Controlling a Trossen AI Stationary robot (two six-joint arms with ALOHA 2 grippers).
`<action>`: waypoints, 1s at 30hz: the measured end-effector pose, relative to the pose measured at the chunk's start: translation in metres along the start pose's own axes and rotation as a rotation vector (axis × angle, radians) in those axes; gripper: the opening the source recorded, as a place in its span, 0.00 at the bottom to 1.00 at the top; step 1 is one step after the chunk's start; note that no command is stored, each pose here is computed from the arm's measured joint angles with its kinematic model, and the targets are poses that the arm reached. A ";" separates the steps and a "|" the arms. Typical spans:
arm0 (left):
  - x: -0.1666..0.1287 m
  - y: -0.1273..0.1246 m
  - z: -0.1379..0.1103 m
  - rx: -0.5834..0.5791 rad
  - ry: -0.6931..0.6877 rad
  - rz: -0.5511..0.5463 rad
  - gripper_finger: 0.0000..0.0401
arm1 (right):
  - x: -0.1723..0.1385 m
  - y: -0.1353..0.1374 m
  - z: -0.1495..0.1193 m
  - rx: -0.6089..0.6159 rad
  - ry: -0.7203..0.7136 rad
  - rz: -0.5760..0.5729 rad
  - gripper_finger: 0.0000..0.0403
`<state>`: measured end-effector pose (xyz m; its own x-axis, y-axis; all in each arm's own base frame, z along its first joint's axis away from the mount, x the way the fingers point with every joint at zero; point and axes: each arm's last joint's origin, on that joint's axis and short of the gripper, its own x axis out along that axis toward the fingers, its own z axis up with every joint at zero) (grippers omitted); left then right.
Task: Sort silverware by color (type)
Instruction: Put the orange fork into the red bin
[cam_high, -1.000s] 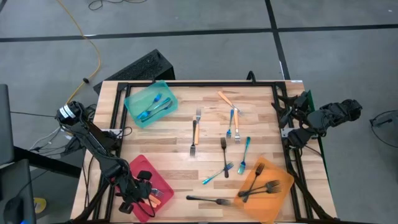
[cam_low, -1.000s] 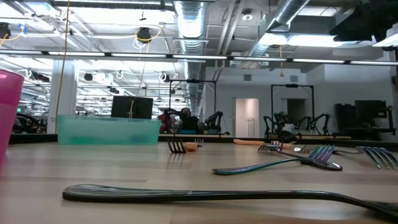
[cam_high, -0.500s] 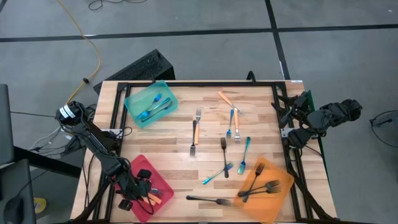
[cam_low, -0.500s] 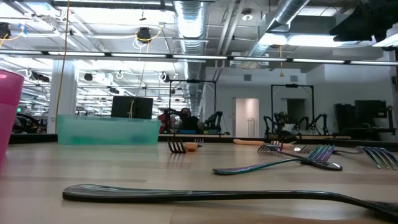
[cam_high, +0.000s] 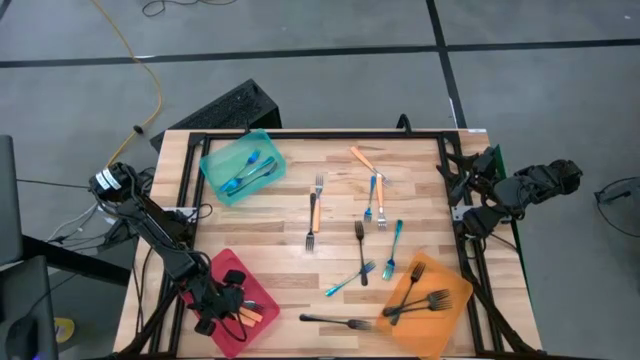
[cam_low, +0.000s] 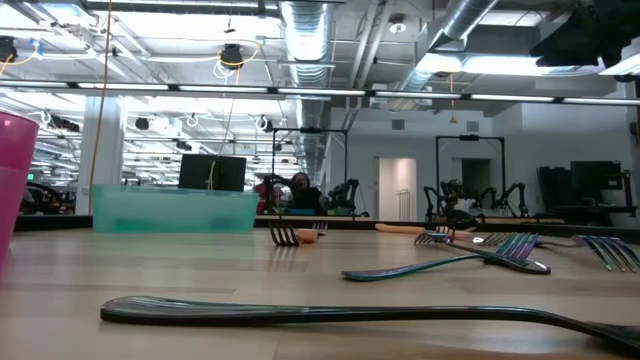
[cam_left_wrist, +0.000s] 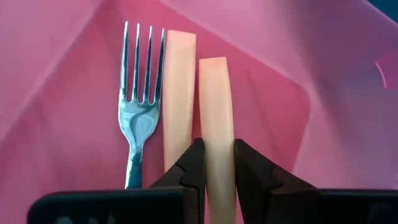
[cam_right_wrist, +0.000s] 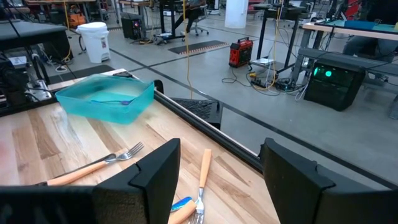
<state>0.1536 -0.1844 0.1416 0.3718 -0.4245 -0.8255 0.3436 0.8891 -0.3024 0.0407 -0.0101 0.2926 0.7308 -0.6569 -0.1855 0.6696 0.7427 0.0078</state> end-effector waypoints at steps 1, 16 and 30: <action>0.000 0.000 0.000 0.000 0.001 0.001 0.09 | 0.000 0.000 0.000 0.000 0.000 0.000 0.60; -0.001 0.003 -0.006 -0.008 0.084 0.001 0.09 | 0.000 0.000 0.000 0.000 0.000 0.000 0.60; -0.001 0.006 -0.012 -0.005 0.157 0.017 0.09 | 0.000 0.000 0.000 0.000 0.000 0.000 0.60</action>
<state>0.1451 -0.1765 0.1355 0.2384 -0.3776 -0.8948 0.3336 0.8971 -0.2897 0.0407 -0.0101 0.2926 0.7307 -0.6569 -0.1857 0.6696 0.7427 0.0075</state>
